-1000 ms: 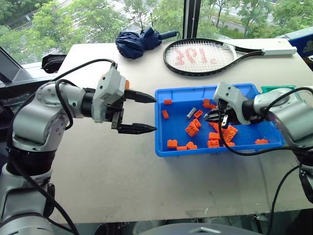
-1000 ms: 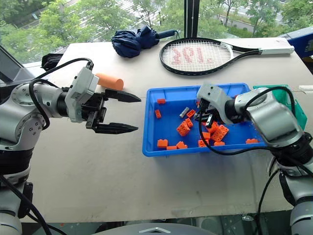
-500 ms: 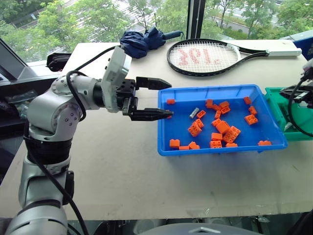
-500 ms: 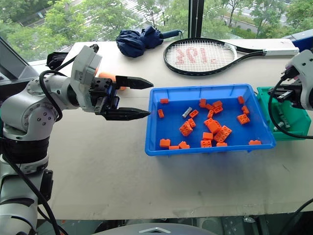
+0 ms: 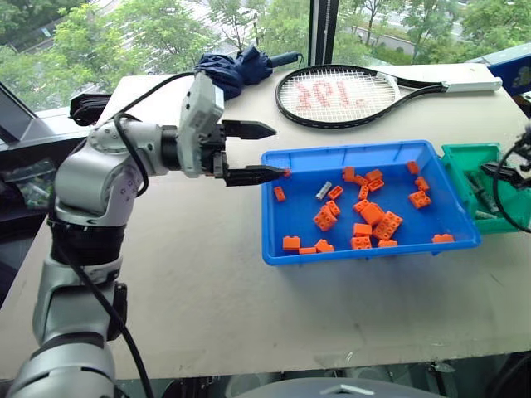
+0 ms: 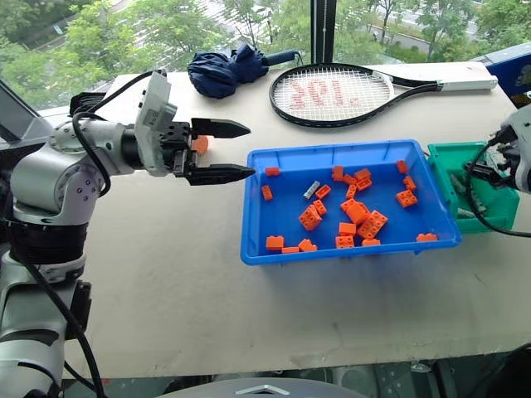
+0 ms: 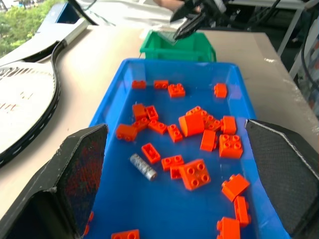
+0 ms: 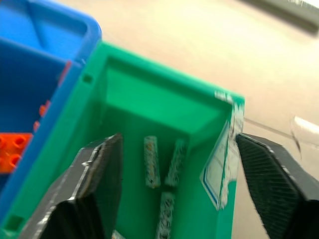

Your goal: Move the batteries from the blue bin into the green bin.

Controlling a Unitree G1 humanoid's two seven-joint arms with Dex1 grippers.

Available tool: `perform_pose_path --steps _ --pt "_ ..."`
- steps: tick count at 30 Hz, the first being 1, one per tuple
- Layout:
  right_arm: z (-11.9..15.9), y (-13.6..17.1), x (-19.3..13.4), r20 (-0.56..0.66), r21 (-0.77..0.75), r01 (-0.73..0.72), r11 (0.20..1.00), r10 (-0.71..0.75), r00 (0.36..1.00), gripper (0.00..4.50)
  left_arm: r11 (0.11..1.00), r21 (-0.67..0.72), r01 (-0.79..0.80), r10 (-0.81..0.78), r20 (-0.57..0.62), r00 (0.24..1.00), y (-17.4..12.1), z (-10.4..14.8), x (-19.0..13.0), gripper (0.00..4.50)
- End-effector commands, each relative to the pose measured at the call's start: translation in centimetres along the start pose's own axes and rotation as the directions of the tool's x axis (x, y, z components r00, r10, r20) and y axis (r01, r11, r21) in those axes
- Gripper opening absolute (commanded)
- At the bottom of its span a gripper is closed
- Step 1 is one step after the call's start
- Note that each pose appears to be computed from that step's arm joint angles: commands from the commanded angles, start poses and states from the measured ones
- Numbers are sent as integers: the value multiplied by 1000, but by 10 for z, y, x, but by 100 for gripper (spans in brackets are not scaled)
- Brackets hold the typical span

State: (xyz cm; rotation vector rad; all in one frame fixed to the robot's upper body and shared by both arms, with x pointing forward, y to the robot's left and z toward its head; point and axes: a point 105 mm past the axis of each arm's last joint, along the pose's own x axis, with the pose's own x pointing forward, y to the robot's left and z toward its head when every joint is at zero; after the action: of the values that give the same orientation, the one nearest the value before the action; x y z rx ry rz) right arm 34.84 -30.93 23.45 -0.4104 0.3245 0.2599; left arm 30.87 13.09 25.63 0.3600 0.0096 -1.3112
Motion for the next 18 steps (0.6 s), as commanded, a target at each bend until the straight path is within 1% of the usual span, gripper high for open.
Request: perform_pose_path --steps 1,3,4,5,7,8,11,15,18 --pt "39 53 11 104 -100 -158 982 168 980 389 1000 21 -18 19 -31 999 1 -4 -14 450" --pt "52 96 25 141 -109 -266 958 280 950 389 999 25 -26 28 -87 996 0 -16 -24 450" --pt "56 108 28 149 -109 -294 950 308 940 389 999 28 -27 29 -103 994 0 -19 -26 450" --pt "59 129 33 162 -107 -357 928 370 915 389 999 32 -31 35 -128 991 0 -24 -30 450" --pt "60 167 43 167 -108 -453 885 465 869 389 999 38 -39 44 -164 985 -1 -32 -36 450" --pt "60 184 47 163 -133 -489 862 505 847 389 998 39 -42 48 -174 984 -2 -35 -39 450" --pt "60 209 57 154 -135 -541 830 557 816 389 999 27 -39 43 -183 982 -6 -37 -43 450" --pt "62 229 71 117 -167 -564 809 584 803 389 999 34 -42 48 -189 981 -9 -38 -44 450" --pt "58 245 76 79 -148 -621 770 635 769 389 998 35 -46 52 -187 981 -11 -38 -44 450"
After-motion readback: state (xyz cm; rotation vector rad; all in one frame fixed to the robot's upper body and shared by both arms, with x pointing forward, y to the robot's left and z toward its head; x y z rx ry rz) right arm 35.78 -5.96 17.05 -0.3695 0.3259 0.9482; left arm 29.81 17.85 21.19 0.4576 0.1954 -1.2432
